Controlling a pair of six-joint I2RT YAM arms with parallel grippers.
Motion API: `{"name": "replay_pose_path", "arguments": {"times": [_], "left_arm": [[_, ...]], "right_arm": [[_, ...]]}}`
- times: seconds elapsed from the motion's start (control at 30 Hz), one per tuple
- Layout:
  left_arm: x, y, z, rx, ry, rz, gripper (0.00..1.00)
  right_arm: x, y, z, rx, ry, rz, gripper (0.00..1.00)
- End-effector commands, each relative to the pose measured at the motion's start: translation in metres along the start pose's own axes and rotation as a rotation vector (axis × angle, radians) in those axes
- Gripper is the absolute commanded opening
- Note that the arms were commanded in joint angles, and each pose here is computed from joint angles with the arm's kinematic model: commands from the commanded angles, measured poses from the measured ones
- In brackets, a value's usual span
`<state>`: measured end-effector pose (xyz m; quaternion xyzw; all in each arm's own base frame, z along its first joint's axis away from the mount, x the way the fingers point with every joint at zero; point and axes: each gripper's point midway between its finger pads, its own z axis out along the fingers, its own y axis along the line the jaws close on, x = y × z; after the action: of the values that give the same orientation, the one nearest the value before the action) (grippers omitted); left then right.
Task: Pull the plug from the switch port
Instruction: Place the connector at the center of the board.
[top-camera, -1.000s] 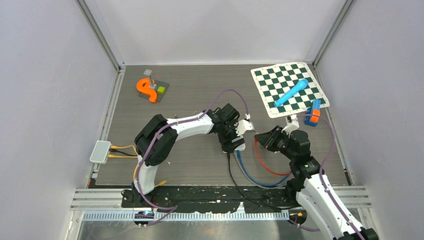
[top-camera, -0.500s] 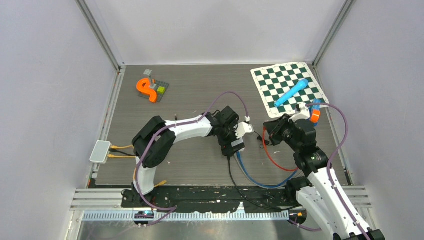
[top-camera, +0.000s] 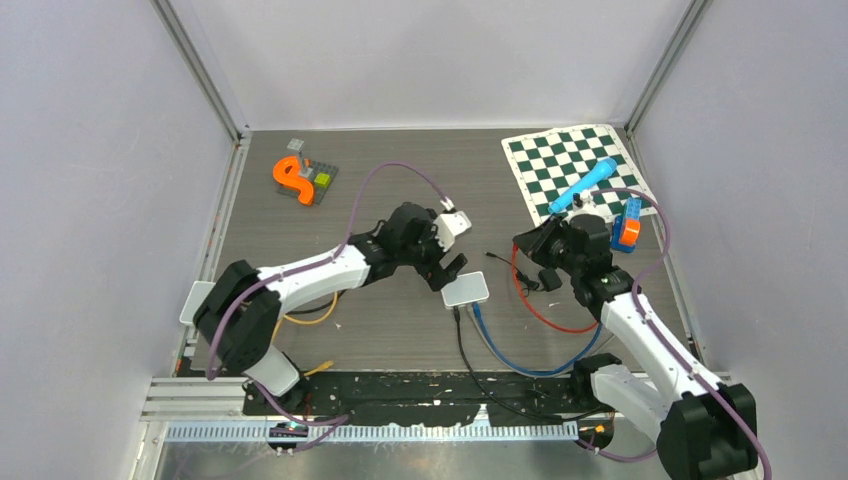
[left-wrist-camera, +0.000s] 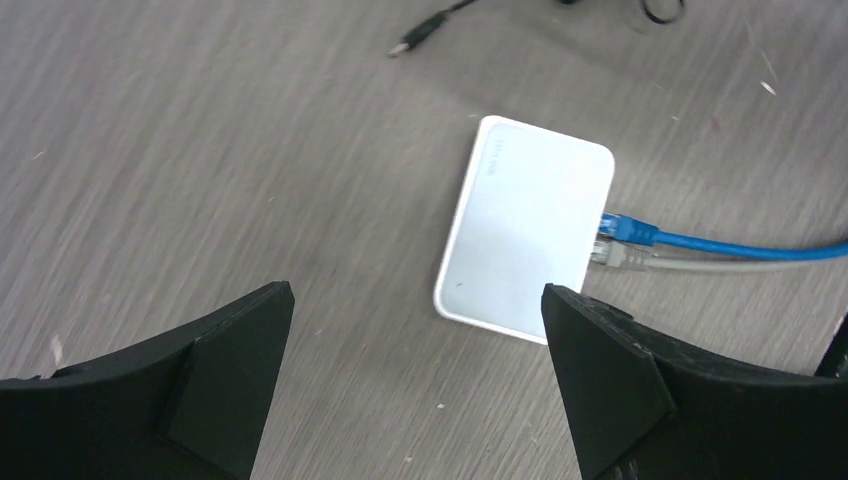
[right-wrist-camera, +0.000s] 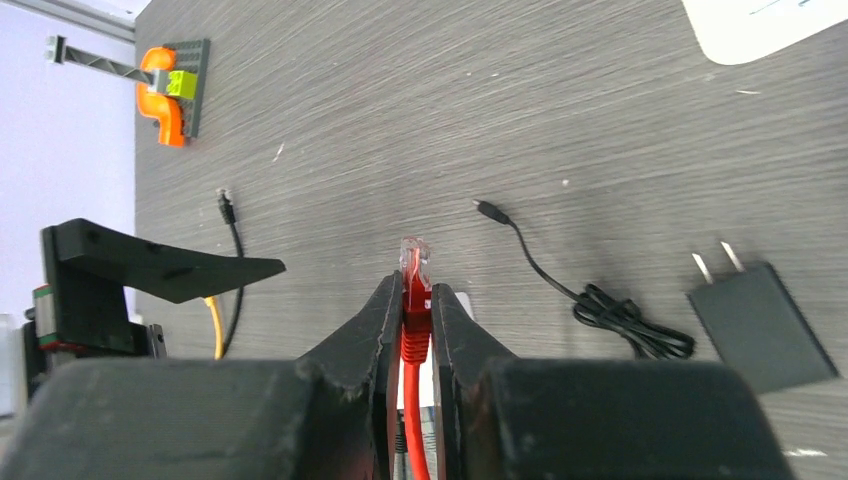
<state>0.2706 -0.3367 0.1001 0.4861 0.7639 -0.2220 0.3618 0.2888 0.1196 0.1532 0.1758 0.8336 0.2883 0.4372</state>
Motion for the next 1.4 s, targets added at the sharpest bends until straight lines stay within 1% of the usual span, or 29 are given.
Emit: {"name": "replay_pose_path", "arguments": {"times": [0.0,0.03,0.17,0.3,0.4,0.57,0.73,0.87,0.93,1.0,1.03,1.07,1.13,1.23,1.37], "left_arm": [[-0.035,0.035,-0.027,-0.155,-0.201,-0.084,1.00],[-0.035,0.039,-0.032,-0.175,-0.218,-0.096,1.00],[-0.030,0.047,-0.049,-0.224,-0.239,-0.119,0.99],[-0.025,0.048,-0.055,-0.242,-0.230,-0.120,1.00],[-0.023,0.048,-0.057,-0.250,-0.227,-0.124,1.00],[-0.022,0.049,-0.057,-0.253,-0.218,-0.129,1.00],[-0.022,0.048,-0.057,-0.249,-0.209,-0.126,1.00],[-0.019,0.049,-0.056,-0.250,-0.197,-0.119,1.00],[-0.018,0.048,-0.056,-0.250,-0.193,-0.119,0.99],[-0.016,0.048,-0.056,-0.250,-0.188,-0.118,1.00],[-0.015,0.048,-0.056,-0.249,-0.188,-0.119,1.00],[-0.015,0.048,-0.056,-0.250,-0.187,-0.118,1.00],[-0.014,0.048,-0.055,-0.250,-0.184,-0.116,0.99],[-0.014,0.048,-0.052,-0.241,-0.179,-0.116,0.99],[-0.015,0.047,-0.050,-0.230,-0.175,-0.115,1.00]], "right_arm": [[-0.027,0.044,0.011,-0.152,-0.033,0.045,0.05],[-0.030,0.048,0.014,-0.166,-0.038,0.062,0.05],[-0.025,0.039,0.036,-0.124,-0.022,0.140,0.05],[-0.020,0.027,0.061,-0.087,-0.031,0.210,0.05],[-0.023,0.028,0.073,-0.078,-0.047,0.226,0.05],[-0.020,0.024,0.096,-0.036,-0.028,0.239,0.06],[-0.022,0.018,0.115,0.000,-0.014,0.202,0.08],[-0.019,0.021,0.132,-0.001,0.034,0.167,0.14],[-0.018,0.018,0.136,0.006,0.045,0.154,0.20],[-0.019,0.021,0.136,-0.009,0.060,0.136,0.29],[-0.019,0.021,0.135,-0.005,0.068,0.128,0.31],[-0.019,0.022,0.132,-0.012,0.071,0.110,0.36],[-0.017,0.025,0.126,-0.032,0.082,0.088,0.42],[-0.009,0.022,0.116,-0.040,0.103,0.042,0.44],[-0.009,0.011,0.093,-0.003,0.081,-0.039,0.45]]}}
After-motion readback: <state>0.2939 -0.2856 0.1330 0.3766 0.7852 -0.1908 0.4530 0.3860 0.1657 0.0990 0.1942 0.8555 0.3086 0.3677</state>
